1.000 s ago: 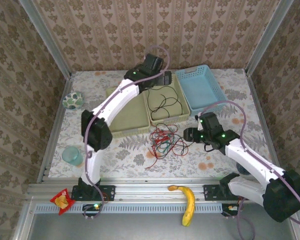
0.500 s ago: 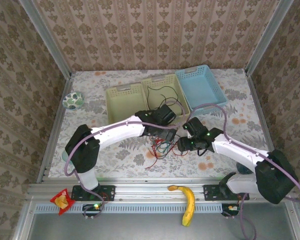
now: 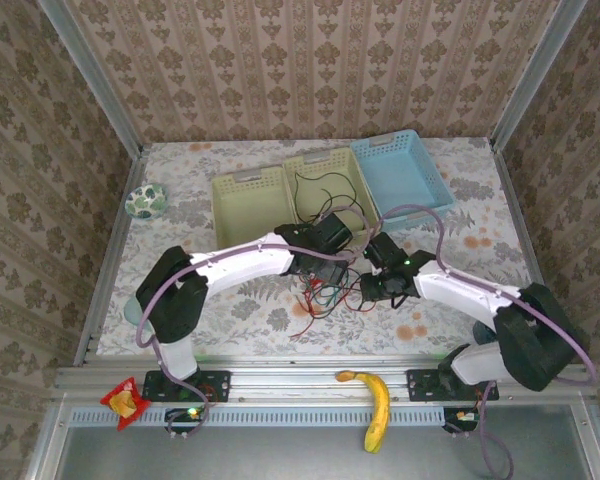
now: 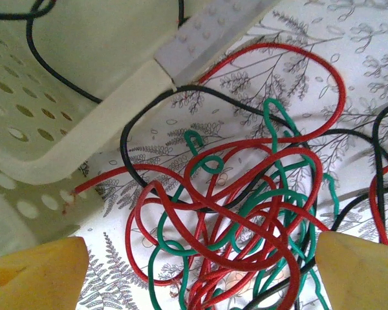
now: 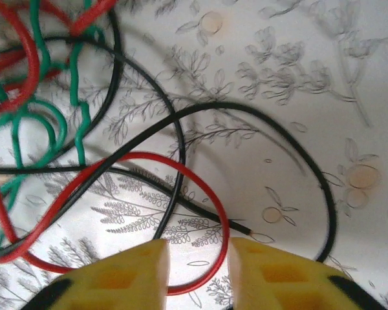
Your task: Untangle the cables
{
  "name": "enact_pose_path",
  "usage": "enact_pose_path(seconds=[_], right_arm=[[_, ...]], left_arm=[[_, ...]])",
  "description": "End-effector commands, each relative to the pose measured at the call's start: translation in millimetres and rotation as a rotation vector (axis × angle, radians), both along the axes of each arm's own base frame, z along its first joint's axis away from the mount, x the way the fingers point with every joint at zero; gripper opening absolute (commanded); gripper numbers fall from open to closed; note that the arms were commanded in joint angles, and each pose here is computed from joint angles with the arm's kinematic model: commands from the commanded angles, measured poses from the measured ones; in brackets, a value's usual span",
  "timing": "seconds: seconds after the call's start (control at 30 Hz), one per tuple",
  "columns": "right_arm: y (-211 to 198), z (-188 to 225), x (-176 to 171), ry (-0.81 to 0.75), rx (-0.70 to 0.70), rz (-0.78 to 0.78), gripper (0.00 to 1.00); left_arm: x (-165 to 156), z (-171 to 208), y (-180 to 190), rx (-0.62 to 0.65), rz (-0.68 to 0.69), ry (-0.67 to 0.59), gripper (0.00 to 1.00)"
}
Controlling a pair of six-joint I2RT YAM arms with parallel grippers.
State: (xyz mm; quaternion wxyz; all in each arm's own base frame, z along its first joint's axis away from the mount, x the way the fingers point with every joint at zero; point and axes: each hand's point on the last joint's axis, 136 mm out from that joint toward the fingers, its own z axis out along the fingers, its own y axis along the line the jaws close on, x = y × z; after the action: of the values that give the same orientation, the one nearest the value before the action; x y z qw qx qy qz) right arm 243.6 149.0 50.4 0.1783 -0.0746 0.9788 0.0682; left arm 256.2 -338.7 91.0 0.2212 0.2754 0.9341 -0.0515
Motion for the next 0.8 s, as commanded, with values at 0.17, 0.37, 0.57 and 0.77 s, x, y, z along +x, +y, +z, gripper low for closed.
enact_pose_path(seconds=[0.17, 0.37, 0.57, 0.77], right_arm=[[-44, 22, 8, -0.109, -0.045, -0.185, 0.57], [-47, -6, 5, 0.005, -0.071, -0.21, 0.57], [-36, -28, 0, 0.148, -0.089, -0.172, 0.27], [-41, 1, 15, 0.02, -0.069, -0.214, 0.0]], left_arm=[[-6, -3, -4, 0.059, -0.039, -0.002, 0.9], [-10, -7, -5, 0.085, -0.058, -0.006, 0.89], [-18, -15, -5, 0.104, -0.085, 0.028, 0.89], [-25, -23, -5, 0.101, -0.102, 0.063, 0.85]])
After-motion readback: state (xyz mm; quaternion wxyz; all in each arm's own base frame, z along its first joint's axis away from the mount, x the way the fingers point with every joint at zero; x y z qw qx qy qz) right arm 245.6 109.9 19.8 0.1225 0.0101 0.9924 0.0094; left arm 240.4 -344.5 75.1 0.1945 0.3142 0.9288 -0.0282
